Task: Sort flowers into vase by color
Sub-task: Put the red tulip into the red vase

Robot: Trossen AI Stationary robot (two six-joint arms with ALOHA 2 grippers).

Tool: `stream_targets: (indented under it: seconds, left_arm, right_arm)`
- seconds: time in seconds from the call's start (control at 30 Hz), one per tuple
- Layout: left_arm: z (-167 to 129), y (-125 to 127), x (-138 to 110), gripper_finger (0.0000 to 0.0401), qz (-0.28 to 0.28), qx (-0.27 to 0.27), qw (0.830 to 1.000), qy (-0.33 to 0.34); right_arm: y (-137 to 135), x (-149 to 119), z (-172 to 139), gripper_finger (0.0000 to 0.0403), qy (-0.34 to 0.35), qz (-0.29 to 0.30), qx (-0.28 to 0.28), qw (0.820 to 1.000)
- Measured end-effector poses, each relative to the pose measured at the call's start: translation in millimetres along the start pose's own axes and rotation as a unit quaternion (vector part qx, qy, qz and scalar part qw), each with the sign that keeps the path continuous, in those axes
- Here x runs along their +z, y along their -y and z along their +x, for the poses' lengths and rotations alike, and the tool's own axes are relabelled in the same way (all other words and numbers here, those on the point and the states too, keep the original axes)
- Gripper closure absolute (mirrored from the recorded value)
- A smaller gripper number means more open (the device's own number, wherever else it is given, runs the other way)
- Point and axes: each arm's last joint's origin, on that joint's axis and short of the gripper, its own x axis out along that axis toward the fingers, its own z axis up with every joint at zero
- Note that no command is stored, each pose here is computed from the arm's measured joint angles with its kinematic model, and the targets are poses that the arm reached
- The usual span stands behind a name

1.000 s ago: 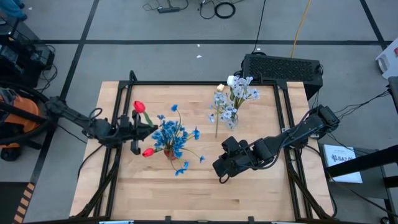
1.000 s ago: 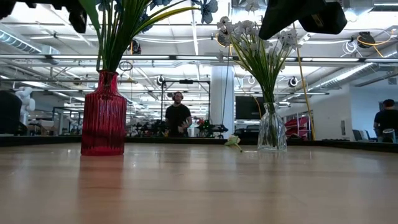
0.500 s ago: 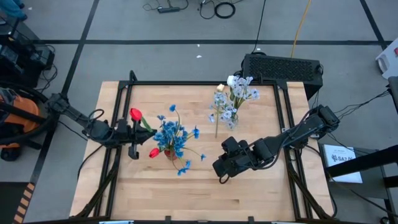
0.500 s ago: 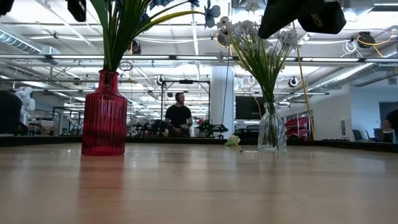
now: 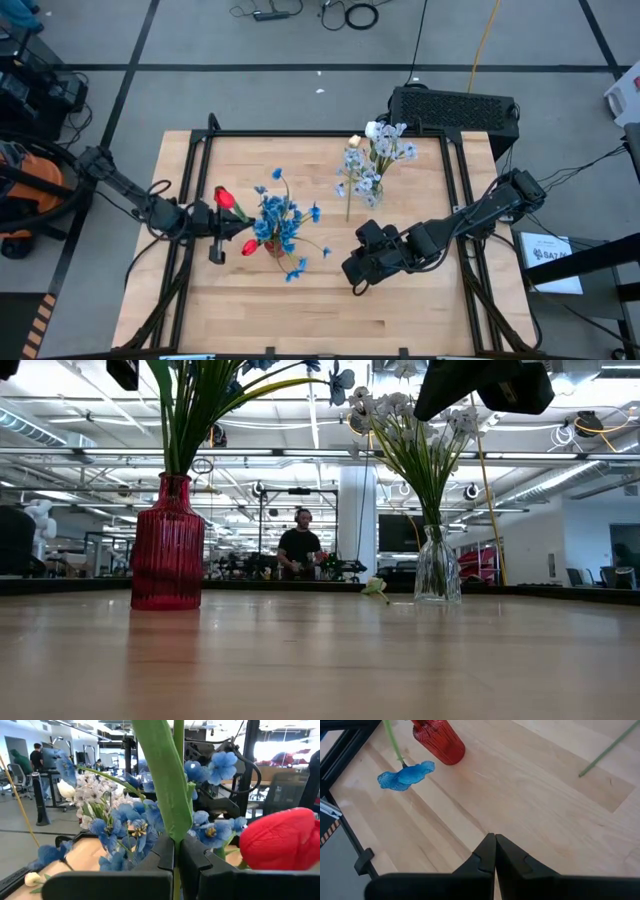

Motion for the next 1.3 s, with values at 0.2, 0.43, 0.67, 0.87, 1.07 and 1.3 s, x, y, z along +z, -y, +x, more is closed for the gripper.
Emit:
stream_targets:
  seconds: [0.2, 0.43, 0.67, 0.87, 1.07, 1.3]
  left_arm:
    - [1.1, 1.1, 5.5, 0.0395, -0.009, -0.001, 1.0, 0.013]
    - [4.1, 1.6, 22.1, 0.0395, 0.017, 0.007, 1.0, -0.018]
    - [8.9, 4.8, 23.6, 0.0395, 0.027, 0.008, 0.999, -0.032]
    - [18.2, 12.1, 12.3, 0.0395, 0.046, 0.006, 0.997, -0.062]
    - [24.3, 17.2, 0.6, 0.0395, 0.063, 0.004, 0.994, -0.088]
    - [24.7, 18.4, 0.7, 0.0395, 0.046, 0.004, 0.995, -0.087]
  right_arm:
    - [0.0, 0.0, 0.0, 0.0403, 0.0, -0.005, 0.0, 1.0]
    - [0.0, 0.0, 0.0, 0.0403, 0.0, -0.008, 0.0, 1.0]
    - [0.0, 0.0, 0.0, 0.0403, 0.0, -0.014, 0.0, 1.0]
    - [0.0, 0.0, 0.0, 0.0403, 0.0, -0.02, 0.0, 1.0]
    - [0.0, 0.0, 0.0, 0.0403, 0.001, -0.022, 0.0, 1.0]
    - [-0.2, 0.0, 0.1, 0.0403, 0.002, -0.025, 0.0, 1.0]
